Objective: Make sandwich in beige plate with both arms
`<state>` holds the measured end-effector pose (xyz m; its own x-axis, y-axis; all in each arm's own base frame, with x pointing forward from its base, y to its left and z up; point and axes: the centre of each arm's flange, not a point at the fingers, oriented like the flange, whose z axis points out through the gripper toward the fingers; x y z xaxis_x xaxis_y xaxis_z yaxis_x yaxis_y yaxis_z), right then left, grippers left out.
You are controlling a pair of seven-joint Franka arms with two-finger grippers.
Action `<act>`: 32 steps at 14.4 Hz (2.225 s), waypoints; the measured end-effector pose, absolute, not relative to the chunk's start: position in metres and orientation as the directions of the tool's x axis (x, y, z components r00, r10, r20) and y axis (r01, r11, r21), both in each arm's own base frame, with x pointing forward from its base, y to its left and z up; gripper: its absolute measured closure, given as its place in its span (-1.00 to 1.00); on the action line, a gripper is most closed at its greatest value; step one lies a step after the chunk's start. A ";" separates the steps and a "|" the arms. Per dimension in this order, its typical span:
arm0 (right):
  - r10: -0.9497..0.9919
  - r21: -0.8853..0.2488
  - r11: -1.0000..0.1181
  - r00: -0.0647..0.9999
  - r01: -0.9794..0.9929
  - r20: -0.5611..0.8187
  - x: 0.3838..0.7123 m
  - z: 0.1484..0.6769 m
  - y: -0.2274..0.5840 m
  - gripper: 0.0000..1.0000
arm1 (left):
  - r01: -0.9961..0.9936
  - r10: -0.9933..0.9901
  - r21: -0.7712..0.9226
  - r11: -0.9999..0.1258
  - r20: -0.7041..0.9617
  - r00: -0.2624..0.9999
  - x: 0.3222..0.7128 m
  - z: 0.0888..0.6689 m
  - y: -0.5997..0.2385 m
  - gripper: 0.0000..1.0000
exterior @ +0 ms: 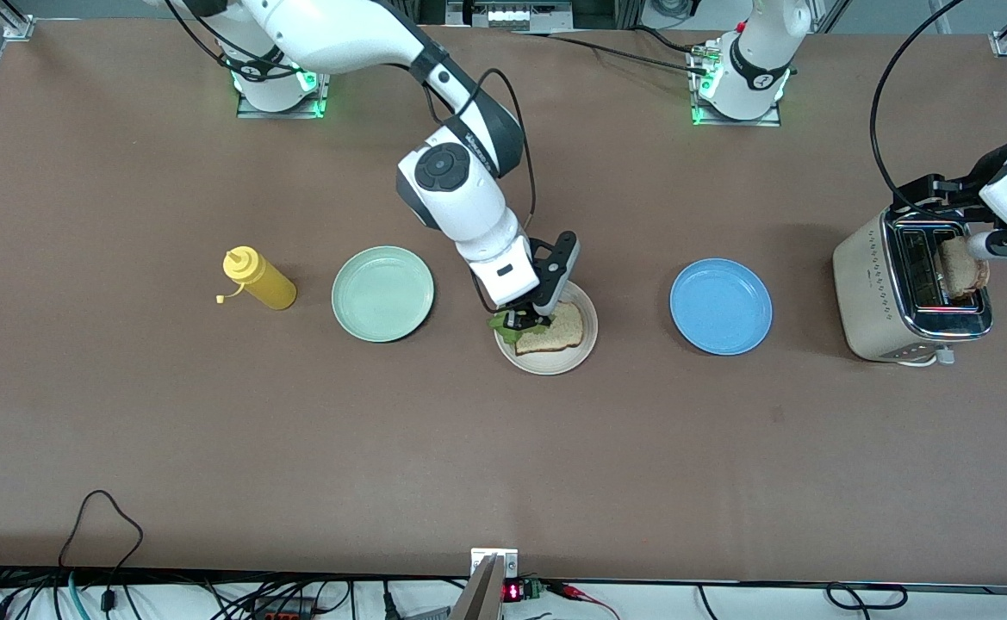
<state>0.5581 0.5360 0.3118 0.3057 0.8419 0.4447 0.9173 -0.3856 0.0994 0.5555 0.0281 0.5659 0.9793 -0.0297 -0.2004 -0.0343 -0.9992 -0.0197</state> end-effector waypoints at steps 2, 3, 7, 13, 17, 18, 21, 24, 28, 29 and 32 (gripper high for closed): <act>0.844 0.099 -0.382 0.303 0.919 0.443 0.555 0.294 0.541 0.91 | -0.035 -0.030 -0.020 -0.999 -0.201 0.979 0.555 0.566 0.028 -1.00; 0.842 0.100 -0.382 0.301 0.919 0.447 0.553 0.285 0.544 0.91 | -0.035 -0.030 -0.020 -0.999 -0.201 0.979 0.555 0.566 0.028 -1.00; 0.814 0.094 -0.407 0.314 0.909 0.489 0.534 0.257 0.566 0.91 | -0.035 -0.030 -0.019 -0.999 -0.204 0.979 0.555 0.566 0.028 -1.00; 0.792 0.106 -0.419 0.306 0.902 0.529 0.531 0.251 0.578 0.43 | -0.035 -0.030 -0.019 -0.999 -0.209 0.977 0.554 0.565 0.028 -1.00; 0.762 0.106 -0.454 0.324 0.885 0.560 0.551 0.284 0.571 -0.34 | -0.035 -0.030 -0.019 -0.999 -0.209 0.977 0.554 0.565 0.028 -1.00; 0.753 0.097 -0.470 0.342 0.877 0.562 0.560 0.296 0.563 -0.52 | -0.035 -0.030 -0.019 -0.999 -0.209 0.977 0.554 0.565 0.028 -1.00; 0.731 0.057 -0.524 0.415 0.850 0.543 0.594 0.342 0.523 -1.00 | -0.035 -0.030 -0.019 -0.999 -0.210 0.977 0.554 0.565 0.028 -1.00; 0.722 -0.001 -0.568 0.498 0.823 0.480 0.619 0.401 0.471 -1.00 | -0.035 -0.030 -0.019 -0.999 -0.210 0.977 0.554 0.565 0.028 -1.00; 0.705 -0.045 -0.630 0.596 0.775 0.384 0.647 0.454 0.388 -1.00 | -0.045 -0.040 -0.019 -0.999 -0.209 0.977 0.555 0.565 0.022 -1.00; 0.696 -0.053 -0.650 0.622 0.758 0.360 0.655 0.460 0.364 -1.00 | -0.049 -0.044 -0.018 -0.999 -0.210 0.977 0.555 0.565 0.020 -1.00; 0.657 -0.083 -0.707 0.695 0.703 0.293 0.672 0.478 0.295 -1.00 | -0.049 -0.044 -0.018 -0.999 -0.209 0.977 0.555 0.565 0.019 -1.00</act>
<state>0.6723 0.2948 0.4777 0.6949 0.6569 0.2926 0.7028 -0.7066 -0.0828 0.5547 0.0194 0.5654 0.9768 -0.0444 -0.2095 -0.0493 -0.9986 -0.0184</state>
